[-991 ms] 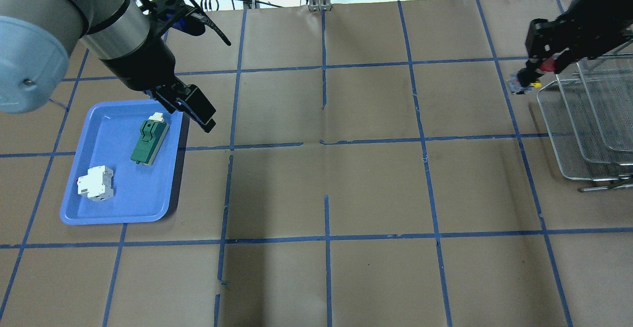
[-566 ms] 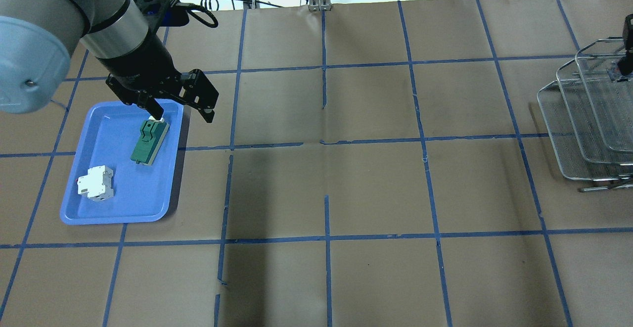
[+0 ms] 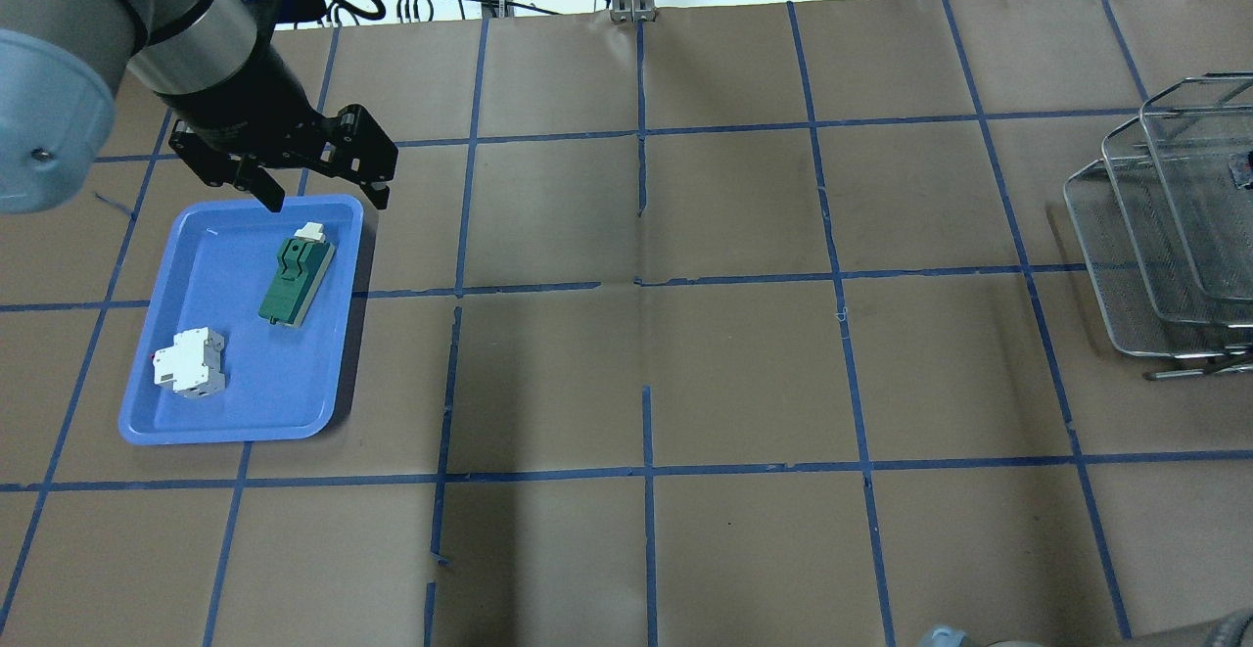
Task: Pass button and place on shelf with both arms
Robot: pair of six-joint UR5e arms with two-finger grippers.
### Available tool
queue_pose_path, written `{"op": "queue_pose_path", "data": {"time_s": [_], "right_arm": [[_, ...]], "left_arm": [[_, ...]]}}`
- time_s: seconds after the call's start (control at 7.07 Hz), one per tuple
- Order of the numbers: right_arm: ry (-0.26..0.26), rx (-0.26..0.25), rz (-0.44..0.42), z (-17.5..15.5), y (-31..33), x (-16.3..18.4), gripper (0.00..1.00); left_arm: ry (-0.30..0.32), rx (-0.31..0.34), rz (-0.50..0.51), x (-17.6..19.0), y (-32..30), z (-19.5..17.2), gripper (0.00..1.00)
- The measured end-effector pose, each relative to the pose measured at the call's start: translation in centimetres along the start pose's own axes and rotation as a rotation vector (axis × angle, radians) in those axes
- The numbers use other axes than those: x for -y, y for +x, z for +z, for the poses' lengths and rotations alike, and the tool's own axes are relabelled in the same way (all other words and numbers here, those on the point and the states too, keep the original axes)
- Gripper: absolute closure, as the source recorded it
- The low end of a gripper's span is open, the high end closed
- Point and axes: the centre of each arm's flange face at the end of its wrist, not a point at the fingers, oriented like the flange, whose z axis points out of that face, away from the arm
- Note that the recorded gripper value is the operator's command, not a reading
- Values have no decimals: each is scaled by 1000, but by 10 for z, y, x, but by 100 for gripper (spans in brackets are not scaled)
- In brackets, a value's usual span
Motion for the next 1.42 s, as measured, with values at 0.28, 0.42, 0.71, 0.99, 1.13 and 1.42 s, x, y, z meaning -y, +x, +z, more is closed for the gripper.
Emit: {"op": "queue_pose_path", "data": {"time_s": [0.28,0.42,0.71,0.99,1.13,1.42], "right_arm": [[-2,14,15,5,6,1,0],[1,17,16,2,5,0,0],[48,8,0,-31,-8,-3,0],[105,54,-84,-100,-73,-28,0],[108,127,-123,-131,-118,-50,0],[97,234,-260,-170,-213,-91,0]], "left_arm": [[2,19,-4,0,-5,-1,0],[4,21,-3,0,-5,-1,0],[8,26,-5,0,-6,-4,0],[15,25,-16,0,-6,-7,0],[17,26,-16,0,-6,-8,0],[21,26,-16,0,-8,-10,0]]}}
